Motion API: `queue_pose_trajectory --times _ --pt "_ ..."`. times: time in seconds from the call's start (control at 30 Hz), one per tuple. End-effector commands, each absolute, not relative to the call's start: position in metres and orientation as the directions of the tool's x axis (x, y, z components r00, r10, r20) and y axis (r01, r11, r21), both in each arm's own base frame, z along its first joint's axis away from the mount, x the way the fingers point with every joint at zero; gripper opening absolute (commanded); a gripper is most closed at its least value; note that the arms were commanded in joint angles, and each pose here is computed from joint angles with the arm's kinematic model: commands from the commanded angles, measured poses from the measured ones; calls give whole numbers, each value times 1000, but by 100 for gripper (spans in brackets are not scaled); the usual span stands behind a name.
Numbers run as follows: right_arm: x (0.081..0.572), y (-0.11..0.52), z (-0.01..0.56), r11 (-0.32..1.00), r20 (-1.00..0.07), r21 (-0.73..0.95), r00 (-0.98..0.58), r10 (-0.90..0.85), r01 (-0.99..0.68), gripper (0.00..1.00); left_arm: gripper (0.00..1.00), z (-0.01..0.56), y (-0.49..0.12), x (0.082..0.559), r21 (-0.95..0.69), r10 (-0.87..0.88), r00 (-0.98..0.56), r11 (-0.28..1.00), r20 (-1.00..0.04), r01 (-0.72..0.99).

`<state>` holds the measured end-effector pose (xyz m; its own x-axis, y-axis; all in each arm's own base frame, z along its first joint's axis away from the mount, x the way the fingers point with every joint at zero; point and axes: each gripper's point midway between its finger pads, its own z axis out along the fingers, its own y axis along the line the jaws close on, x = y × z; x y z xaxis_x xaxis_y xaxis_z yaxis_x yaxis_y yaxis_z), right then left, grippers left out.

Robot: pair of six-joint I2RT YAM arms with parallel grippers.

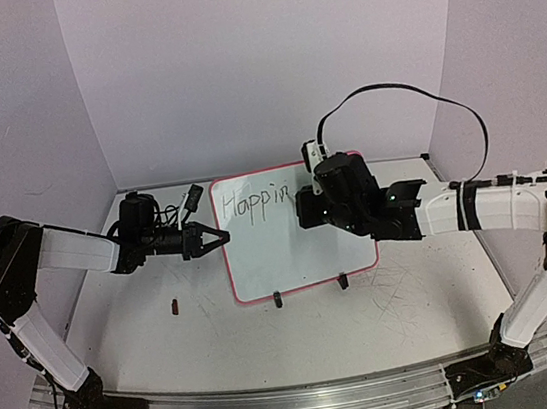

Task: Write a sentence on the whiteboard

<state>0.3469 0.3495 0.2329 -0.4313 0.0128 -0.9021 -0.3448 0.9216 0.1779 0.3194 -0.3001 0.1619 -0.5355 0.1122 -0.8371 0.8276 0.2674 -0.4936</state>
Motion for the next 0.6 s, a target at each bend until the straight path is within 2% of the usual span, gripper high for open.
queue_pose_trajectory --times 0.0,0.33,0.57 --pt "340 344 230 921 -891 194 -454 21 -337 0 0 166 -301 325 -449 120 -498 291 -859 845" --pt "342 333 237 938 -900 167 -436 19 -304 0 0 166 -301 325 -451 120 -500 292 -858 843" --pt "340 338 269 900 -920 226 -386 72 -372 0 0 166 -301 325 -453 119 -502 292 -857 842"
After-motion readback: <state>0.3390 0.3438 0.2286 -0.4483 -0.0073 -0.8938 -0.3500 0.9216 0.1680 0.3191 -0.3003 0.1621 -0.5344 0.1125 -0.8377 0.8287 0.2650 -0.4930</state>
